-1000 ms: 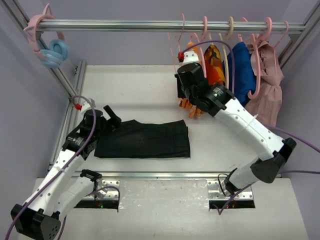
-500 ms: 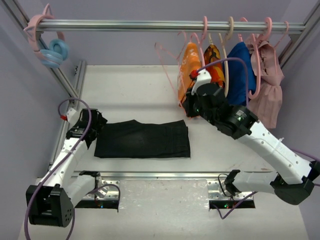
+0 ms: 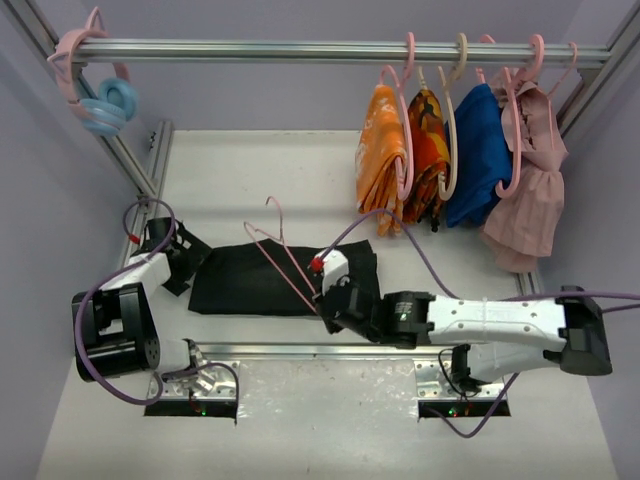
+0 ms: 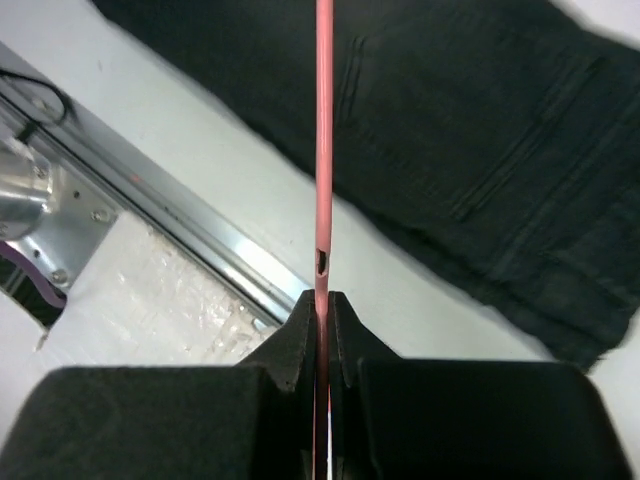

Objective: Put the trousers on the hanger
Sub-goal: Pick up the hanger from the clothesline, then place the trousers on the hanger.

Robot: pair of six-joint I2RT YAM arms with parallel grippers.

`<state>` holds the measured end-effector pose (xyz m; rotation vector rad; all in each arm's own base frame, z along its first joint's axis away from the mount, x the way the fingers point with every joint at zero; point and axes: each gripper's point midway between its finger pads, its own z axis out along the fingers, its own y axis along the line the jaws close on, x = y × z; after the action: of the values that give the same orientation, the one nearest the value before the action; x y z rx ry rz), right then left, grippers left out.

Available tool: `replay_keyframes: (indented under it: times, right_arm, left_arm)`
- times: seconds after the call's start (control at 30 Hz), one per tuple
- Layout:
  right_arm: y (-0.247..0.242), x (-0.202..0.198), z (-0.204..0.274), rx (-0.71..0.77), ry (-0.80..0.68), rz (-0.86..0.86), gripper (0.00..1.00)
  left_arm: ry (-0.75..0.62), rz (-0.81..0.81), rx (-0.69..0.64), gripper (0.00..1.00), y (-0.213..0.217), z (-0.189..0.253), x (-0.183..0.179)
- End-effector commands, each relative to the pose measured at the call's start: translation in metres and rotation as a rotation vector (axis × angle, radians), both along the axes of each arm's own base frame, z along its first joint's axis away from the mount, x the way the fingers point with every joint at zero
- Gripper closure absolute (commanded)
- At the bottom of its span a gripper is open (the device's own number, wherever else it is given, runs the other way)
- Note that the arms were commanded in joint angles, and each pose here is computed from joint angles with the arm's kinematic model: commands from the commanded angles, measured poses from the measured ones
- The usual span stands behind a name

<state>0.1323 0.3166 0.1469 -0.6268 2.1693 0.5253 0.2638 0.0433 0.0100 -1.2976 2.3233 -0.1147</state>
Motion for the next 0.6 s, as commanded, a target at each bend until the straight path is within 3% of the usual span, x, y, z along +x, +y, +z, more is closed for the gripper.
replay_keyframes:
  times: [0.0, 0.23, 0.4, 0.57]
  right_arm:
    - [0.026, 0.0, -0.035, 0.127, -0.017, -0.24, 1.0]
    - [0.009, -0.013, -0.119, -0.037, 0.054, -0.352, 1.0]
    - [-0.005, -0.007, -0.14, -0.118, 0.046, -0.389, 1.0]
    - [-0.05, 0.024, -0.165, -0.209, 0.106, -0.453, 1.0]
  left_arm:
    - [-0.056, -0.107, -0.111, 0.03, -0.024, -0.013, 0.01]
    - [-0.006, -0.018, -0.009, 0.0, -0.004, -0.01, -0.006]
    - [-0.211, -0.011, 0.032, 0.0, -0.004, 0.033, 0.001]
    - [-0.271, -0.061, -0.049, 0.0, -0.024, 0.042, -0.002]
